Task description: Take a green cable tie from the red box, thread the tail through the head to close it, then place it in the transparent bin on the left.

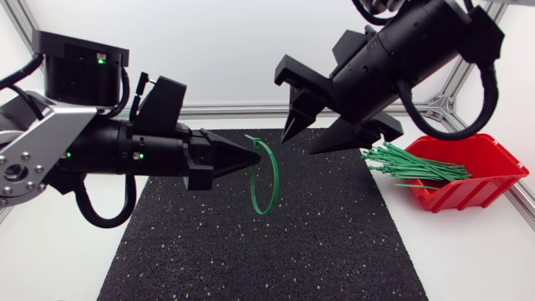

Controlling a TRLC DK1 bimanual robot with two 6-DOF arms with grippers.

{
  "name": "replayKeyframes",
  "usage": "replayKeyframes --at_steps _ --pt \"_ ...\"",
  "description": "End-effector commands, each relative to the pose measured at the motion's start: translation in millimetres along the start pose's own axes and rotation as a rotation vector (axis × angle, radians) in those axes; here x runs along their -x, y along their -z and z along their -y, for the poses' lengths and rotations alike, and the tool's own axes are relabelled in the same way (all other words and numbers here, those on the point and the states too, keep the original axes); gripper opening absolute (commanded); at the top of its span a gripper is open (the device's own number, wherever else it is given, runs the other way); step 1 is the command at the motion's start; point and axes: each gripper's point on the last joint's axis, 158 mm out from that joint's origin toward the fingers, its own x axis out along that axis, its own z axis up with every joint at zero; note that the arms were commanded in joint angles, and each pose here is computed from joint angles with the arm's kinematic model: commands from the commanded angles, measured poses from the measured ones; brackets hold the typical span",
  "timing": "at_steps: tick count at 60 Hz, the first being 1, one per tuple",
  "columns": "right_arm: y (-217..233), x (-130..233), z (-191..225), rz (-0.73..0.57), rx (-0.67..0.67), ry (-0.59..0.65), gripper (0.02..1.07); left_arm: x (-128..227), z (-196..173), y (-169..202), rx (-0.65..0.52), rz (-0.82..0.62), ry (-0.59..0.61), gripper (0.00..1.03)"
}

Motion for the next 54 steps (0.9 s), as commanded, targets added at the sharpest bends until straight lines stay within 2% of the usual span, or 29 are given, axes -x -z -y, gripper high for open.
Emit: replayKeyframes --at_steps 1,7,12,15,23,28,40,45,49,51,54 --pt "-8 -7 15 0.021 0.058 0.083 0.81 7 -12 -18 -0.056 0.019 -0.071 0.04" --pt "-22 -14 37 0.071 0.1 0.189 0.91 19 -38 -29 -0.061 0.031 -0.195 0.04" --pt "-36 -18 52 0.126 0.127 0.249 0.93 31 -71 -36 -0.058 0.041 -0.321 0.04" --pt "-42 -20 65 0.167 0.16 0.311 1.0 39 -94 -38 -0.063 0.04 -0.406 0.04" --pt "-50 -21 87 0.247 0.261 0.448 1.02 62 -142 -45 -0.084 0.052 -0.597 0.04" --pt "-62 -15 99 0.348 0.295 0.529 1.02 85 -176 -54 -0.101 0.08 -0.743 0.04" --pt "-87 2 113 0.503 0.326 0.579 1.02 149 -239 -84 -0.079 0.149 -0.968 0.04" --pt "-94 10 109 0.554 0.408 0.577 1.02 176 -257 -97 -0.106 0.194 -1.058 0.04" --pt "-101 20 107 0.614 0.424 0.571 1.02 197 -273 -103 -0.111 0.205 -1.123 0.04" --pt "-102 24 109 0.629 0.428 0.57 1.02 205 -281 -105 -0.116 0.213 -1.153 0.08" --pt "-107 31 113 0.658 0.419 0.576 1.02 216 -291 -109 -0.116 0.214 -1.185 0.2"
